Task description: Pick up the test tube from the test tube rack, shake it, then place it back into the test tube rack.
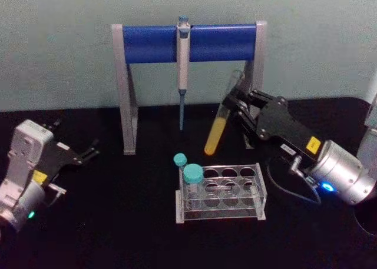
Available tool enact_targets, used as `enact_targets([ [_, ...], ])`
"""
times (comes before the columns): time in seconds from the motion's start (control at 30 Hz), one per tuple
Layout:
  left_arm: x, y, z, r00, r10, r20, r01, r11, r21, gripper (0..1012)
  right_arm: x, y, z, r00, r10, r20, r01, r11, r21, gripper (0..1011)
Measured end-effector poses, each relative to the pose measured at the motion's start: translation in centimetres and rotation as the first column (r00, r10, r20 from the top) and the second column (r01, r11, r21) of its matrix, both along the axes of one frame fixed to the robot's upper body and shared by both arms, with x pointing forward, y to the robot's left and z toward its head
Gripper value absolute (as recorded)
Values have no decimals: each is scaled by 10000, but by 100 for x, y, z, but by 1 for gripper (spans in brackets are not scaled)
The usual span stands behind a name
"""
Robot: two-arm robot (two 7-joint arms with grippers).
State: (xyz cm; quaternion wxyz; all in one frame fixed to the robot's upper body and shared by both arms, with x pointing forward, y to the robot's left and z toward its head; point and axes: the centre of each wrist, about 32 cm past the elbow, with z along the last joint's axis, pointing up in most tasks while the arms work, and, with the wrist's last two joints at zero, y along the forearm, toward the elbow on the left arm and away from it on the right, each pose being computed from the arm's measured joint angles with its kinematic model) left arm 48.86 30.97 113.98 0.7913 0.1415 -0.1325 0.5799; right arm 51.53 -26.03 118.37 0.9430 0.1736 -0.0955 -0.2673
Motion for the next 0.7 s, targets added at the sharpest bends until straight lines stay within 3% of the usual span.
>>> enact_targets([
  [0.2,0,0,0,10000,0,0,0,10000,0,1002,-88,-106,11,9986,407,-330,-411,9991,-107,228],
  [0.4,0,0,0,10000,0,0,0,10000,0,1001,-212,-277,43,9981,440,-434,-473,9958,-787,228],
  [0.5,0,0,0,10000,0,0,0,10000,0,1001,-272,-366,63,9989,147,-441,-200,9924,-1216,228],
  [0.6,0,0,0,10000,0,0,0,10000,0,1001,-323,-460,104,9977,-618,-266,562,9826,-1770,228],
  [0.7,0,0,0,10000,0,0,0,10000,1,1001,-342,-488,127,9932,-1161,-52,1127,9732,-2006,228],
])
